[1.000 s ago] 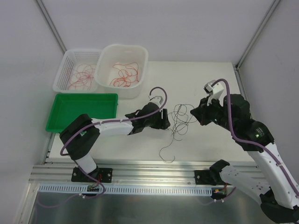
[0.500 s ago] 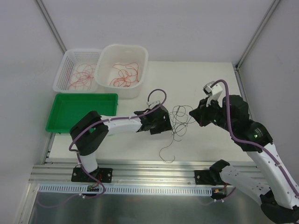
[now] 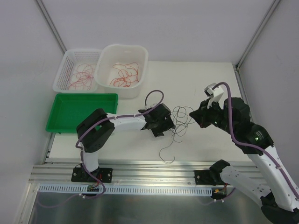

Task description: Untangle the cables

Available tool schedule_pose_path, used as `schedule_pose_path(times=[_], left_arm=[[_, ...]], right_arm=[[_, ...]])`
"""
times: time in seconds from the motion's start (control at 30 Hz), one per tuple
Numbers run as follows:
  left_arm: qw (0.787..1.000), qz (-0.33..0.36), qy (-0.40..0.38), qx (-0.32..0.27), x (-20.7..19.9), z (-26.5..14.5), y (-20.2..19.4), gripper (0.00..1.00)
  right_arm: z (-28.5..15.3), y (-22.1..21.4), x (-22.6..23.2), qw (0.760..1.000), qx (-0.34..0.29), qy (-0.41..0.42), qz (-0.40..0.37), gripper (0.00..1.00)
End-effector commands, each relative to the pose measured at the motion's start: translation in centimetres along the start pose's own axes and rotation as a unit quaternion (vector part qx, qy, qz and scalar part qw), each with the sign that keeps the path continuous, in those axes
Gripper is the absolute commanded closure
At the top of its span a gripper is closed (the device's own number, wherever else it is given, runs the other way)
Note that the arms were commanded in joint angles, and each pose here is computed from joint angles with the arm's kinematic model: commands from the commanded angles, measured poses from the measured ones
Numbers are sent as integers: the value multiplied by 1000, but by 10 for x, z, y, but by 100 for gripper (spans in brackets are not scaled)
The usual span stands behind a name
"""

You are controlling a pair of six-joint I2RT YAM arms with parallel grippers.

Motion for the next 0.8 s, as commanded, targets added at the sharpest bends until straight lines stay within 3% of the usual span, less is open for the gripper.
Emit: schedule_pose_path(times=[0.0,0.23,0.33,0.37,0.47,0.5,0.53,0.67,0.77], left_arm=[[999,-33,8,-1,-9,3,1,28],[998,-48,28,10,-8,16,-4,39],[998,-48,27,10,-12,19,-4,53],[998,-48,30,8,-11,20,-3,65],[998,-42,41,-12,-7,18,3,85],[998,-39,44,-17,-5,16,4,96],[998,-38,47,-29,-2,14,10,100],[995,-44,68,-58,21,4,31,100],[991,-47,86,-91,46,-13,50,100]], right_arm=[[-3,7,8,999,-22,26,0,99],[0,5,8,999,-22,29,2,99],[0,5,9,999,-24,33,4,99],[0,5,9,999,-23,33,4,99],[-6,6,8,999,-29,28,1,99],[-8,5,5,999,-30,18,1,99],[-11,5,4,999,-35,12,0,99],[-25,3,-10,998,-49,-40,-4,99],[-37,-2,-38,988,-60,-143,5,99]])
Point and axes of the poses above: each gripper's point midway between its finger pads, its own z axis out along the fingers, its own x axis along the line the jaws close on, y = z × x, the point moved 5 cm from there along -z, back along the fingers, and after that the axes turned 13 degrees about z, right-handed, at the moved point
